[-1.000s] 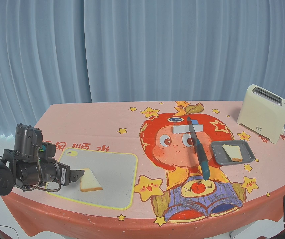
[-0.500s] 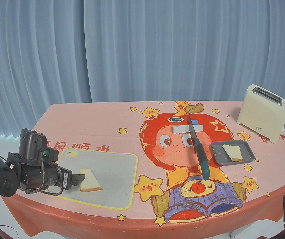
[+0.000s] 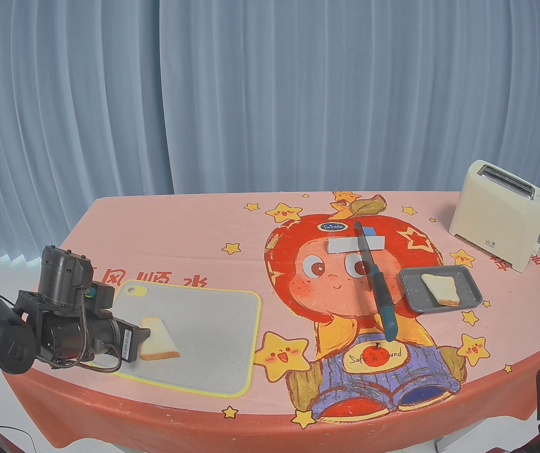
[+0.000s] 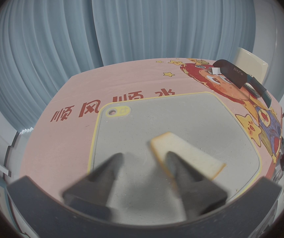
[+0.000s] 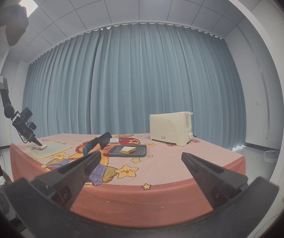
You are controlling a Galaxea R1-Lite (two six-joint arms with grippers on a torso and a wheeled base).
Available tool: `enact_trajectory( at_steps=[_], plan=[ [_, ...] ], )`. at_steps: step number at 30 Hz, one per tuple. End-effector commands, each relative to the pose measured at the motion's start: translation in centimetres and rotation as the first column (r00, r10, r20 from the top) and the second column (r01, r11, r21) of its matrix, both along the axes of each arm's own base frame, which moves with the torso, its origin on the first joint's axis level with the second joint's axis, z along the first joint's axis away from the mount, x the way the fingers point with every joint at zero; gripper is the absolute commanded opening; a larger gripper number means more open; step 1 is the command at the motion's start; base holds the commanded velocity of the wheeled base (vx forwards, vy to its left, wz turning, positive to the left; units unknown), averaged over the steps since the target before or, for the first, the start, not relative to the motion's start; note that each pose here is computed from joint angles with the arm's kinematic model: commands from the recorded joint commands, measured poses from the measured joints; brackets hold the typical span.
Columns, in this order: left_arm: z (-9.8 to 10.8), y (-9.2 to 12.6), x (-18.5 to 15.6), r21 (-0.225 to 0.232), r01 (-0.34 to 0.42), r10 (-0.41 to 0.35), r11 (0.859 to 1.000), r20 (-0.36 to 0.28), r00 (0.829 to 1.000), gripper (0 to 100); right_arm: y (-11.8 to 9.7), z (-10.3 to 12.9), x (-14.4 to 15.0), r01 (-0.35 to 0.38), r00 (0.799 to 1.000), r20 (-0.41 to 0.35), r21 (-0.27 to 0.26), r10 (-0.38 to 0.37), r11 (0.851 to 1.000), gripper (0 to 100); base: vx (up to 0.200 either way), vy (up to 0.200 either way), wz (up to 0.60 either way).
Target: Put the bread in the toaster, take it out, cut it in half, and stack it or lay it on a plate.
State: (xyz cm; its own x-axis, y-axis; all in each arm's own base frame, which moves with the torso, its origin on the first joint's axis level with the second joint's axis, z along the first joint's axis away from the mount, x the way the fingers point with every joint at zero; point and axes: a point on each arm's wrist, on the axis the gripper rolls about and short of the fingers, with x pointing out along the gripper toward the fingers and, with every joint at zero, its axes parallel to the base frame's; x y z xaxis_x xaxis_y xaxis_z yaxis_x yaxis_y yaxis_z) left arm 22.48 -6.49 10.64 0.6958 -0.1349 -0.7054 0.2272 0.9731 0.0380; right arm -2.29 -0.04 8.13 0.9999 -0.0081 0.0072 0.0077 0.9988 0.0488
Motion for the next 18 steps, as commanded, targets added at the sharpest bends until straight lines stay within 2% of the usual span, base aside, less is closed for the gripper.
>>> enact_trajectory(
  at_steps=[1, 5, 18],
  plan=[
    [-0.29, -0.06, -0.11, 0.003, 0.005, -0.005, 1.000, -0.012, 1.000, 0, 0.00, -0.52, 0.01, 0.000, 1.000, -0.001, 0.000, 0.000, 1.000, 100, 0.000, 0.000, 0.00],
    [-0.22, -0.66, -0.26, -0.006, 0.031, -0.031, 1.000, 0.011, 0.999, 0, 0.00, -0.52, 0.01, 0.000, 1.000, -0.001, 0.000, 0.000, 1.000, 100, 0.000, 0.000, 0.00],
    [0.30, -0.63, -0.21, -0.013, 0.028, -0.028, 1.000, 0.046, 0.999, 0, 0.00, -0.52, 0.01, 0.000, 1.000, -0.001, 0.000, 0.000, 1.000, 100, 0.000, 0.000, 0.00]
  ],
)
